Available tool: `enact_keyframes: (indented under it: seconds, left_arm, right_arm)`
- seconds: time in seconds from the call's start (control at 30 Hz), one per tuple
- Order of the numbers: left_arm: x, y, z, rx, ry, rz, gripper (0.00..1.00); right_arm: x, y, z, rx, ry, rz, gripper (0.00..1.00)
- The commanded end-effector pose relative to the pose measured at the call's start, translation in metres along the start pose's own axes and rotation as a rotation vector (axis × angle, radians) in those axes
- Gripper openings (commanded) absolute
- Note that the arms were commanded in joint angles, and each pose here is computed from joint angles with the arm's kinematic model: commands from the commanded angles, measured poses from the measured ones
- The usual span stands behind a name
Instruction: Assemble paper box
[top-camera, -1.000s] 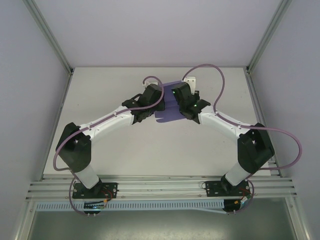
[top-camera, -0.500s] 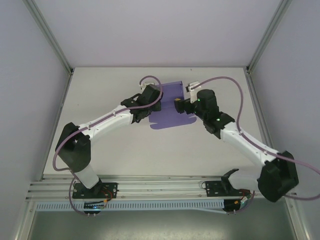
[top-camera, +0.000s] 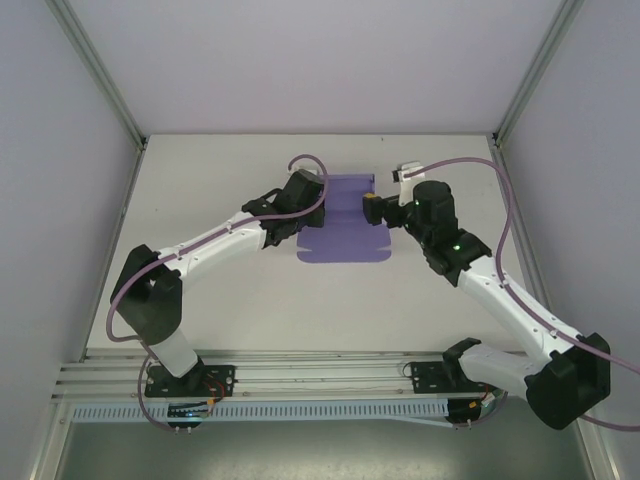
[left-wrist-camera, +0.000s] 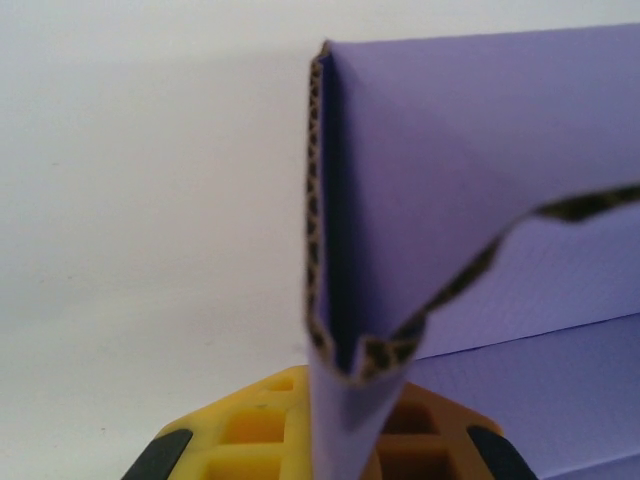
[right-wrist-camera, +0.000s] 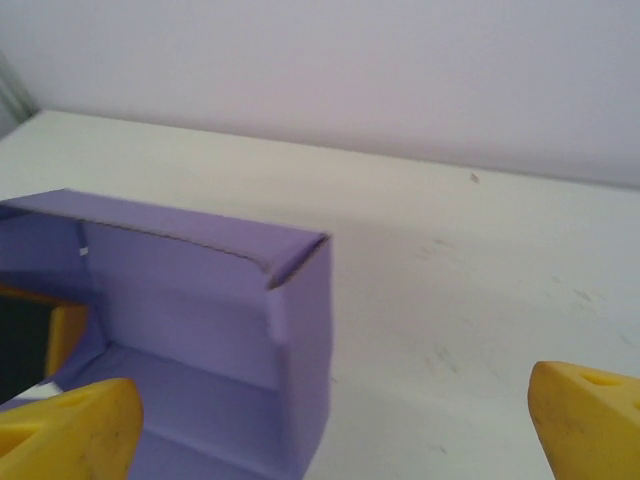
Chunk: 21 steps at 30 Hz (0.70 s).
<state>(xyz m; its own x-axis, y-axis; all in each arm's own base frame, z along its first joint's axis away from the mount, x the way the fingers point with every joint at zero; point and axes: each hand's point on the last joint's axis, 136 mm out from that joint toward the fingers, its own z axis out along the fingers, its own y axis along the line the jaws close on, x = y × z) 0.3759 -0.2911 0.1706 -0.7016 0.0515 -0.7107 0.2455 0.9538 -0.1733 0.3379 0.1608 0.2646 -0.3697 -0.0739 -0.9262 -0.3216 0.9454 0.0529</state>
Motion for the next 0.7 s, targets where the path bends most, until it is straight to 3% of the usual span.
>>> enact_keyframes:
  seconds: [0.0, 0.07, 0.17, 0.3, 0.47, 0.67]
  left_arm:
    - [0.014, -0.02, -0.003, 0.154, 0.048, 0.226, 0.0]
    - [0.024, -0.02, -0.002, 0.188, 0.067, 0.322, 0.0]
    - [0.052, -0.034, -0.008, 0.371, 0.162, 0.519, 0.0]
    - [0.102, -0.038, -0.02, 0.542, 0.386, 0.74, 0.0]
    - [0.115, 0.003, 0.005, 0.34, 0.585, 0.893, 0.01]
    - [0.1, 0.024, 0.033, 0.19, 0.69, 1.043, 0.0]
  right_arm:
    - [0.01, -0.04, -0.025, 0.177, 0.006, 0.116, 0.99]
    - [0.013, -0.048, -0.04, 0.186, -0.024, 0.146, 0.99]
    - [0.023, -0.061, -0.058, 0.203, -0.042, 0.204, 0.99]
    - [0.042, -0.07, -0.068, 0.221, 0.038, 0.227, 0.99]
    - [0.07, -0.077, -0.061, 0.269, 0.145, 0.191, 0.99]
    - [0.088, -0.088, -0.056, 0.32, 0.216, 0.158, 0.99]
